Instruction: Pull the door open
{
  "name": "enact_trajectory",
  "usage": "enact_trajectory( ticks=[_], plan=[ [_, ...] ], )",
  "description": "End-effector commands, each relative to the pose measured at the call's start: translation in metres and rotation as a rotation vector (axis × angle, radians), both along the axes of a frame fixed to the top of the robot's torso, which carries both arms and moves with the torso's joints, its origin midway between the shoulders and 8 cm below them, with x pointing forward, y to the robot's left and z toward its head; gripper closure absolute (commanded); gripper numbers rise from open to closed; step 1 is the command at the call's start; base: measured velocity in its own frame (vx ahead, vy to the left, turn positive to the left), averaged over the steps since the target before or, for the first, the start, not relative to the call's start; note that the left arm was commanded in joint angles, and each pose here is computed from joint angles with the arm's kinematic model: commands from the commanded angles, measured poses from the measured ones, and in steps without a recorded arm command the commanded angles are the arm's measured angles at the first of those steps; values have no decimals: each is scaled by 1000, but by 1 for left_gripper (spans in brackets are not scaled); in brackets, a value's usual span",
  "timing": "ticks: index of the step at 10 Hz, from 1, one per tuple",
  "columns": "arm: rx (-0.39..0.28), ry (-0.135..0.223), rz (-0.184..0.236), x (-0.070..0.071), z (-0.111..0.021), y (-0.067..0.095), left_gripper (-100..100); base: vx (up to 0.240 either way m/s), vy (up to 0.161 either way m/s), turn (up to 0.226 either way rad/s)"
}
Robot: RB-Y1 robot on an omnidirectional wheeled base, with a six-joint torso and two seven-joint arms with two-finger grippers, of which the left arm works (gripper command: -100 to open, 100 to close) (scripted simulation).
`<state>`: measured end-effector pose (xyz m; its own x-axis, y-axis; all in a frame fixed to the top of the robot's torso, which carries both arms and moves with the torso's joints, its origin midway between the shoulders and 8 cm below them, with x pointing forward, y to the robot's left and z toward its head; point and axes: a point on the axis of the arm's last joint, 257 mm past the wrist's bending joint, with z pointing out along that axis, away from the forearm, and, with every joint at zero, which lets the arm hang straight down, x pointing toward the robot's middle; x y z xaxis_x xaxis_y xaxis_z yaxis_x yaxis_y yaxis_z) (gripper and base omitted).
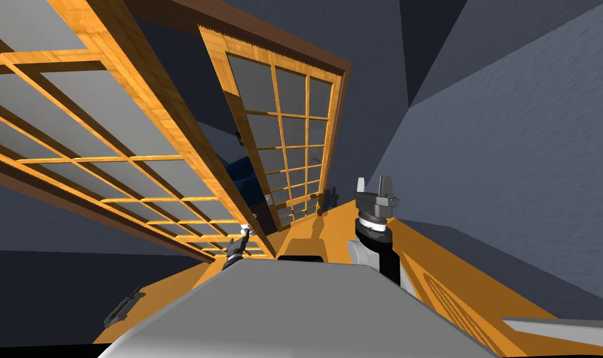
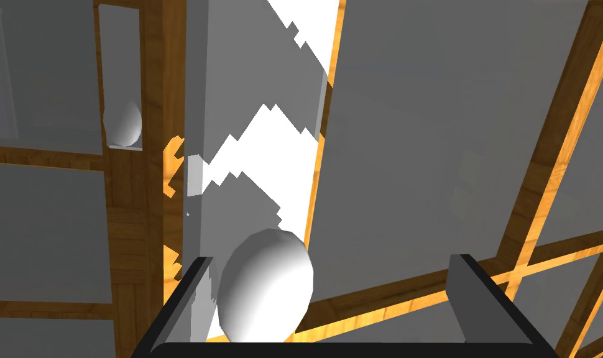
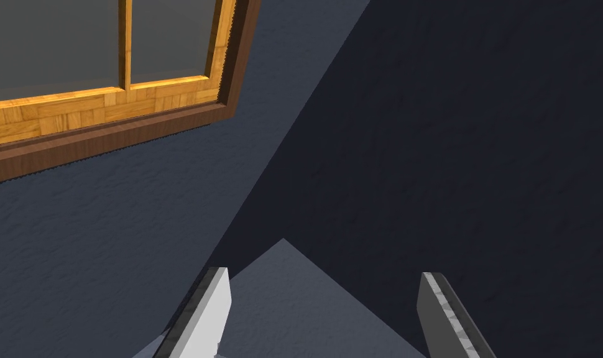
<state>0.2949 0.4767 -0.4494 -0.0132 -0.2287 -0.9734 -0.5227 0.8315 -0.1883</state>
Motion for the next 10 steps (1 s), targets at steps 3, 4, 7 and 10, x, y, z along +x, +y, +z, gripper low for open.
enact_trajectory(
  ticks=[3,4,7,10],
  plan=[
    [10,28,41,-14,-3,24,100,-1,-1,5],
    [10,28,41,-14,-3,24,100,-10,-9,-1],
    [-60,-47,8,10,2,0,100,-42,-11,-64],
    [-125,-93,14,13,4,-1,100,-47,16,-52]
  ],
)
